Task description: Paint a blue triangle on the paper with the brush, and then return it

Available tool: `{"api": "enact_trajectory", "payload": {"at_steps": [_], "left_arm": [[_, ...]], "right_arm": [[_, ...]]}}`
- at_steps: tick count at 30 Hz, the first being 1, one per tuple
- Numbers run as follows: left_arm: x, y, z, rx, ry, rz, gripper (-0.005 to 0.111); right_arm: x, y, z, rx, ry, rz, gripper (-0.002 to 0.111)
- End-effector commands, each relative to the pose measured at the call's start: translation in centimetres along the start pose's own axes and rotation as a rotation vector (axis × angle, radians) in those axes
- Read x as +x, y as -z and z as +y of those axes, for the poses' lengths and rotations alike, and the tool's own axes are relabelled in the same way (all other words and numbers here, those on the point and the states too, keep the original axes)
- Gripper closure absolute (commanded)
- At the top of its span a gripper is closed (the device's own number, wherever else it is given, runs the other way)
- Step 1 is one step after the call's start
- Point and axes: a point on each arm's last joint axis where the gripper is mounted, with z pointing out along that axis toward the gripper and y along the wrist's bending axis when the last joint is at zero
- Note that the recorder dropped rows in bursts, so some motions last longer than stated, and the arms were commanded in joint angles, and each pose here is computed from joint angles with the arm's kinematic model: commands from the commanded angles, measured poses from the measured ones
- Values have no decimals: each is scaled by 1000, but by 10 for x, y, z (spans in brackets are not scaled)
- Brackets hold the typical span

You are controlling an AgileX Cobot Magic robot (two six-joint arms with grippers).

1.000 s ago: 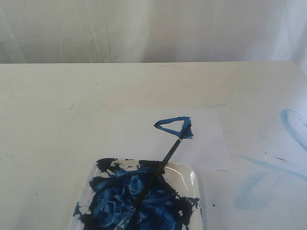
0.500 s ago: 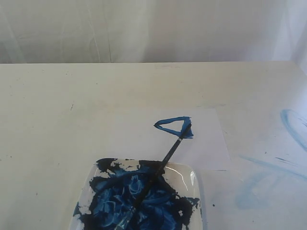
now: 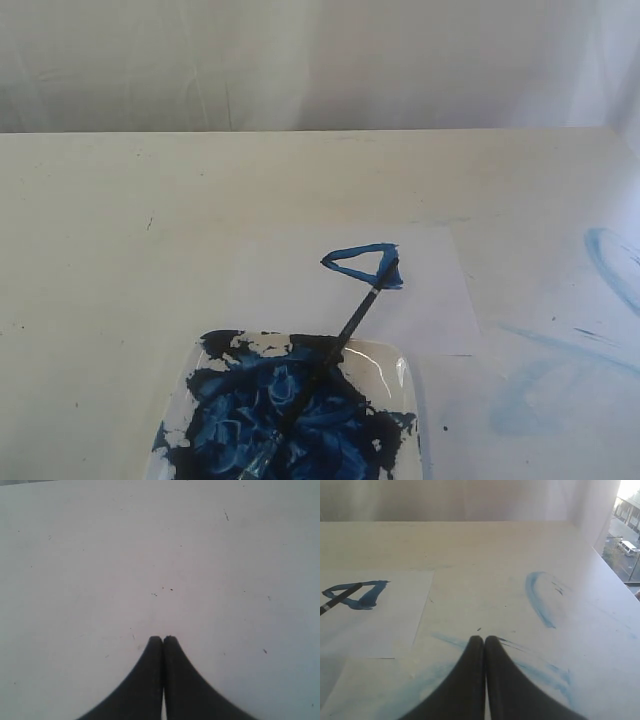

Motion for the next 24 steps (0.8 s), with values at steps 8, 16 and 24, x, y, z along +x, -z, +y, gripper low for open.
{"api": "enact_trajectory", "payload": {"at_steps": [8,16,24], "left_arm": [[2,0,-3,51,-1,4,107],[2,0,-1,8,15,7,107],[2,0,-1,8,15,7,107]], "right_arm": [[2,0,0,-2,-4,-1,108],[2,0,0,-2,-4,-1,108],[2,0,0,-2,-4,-1,108]]}}
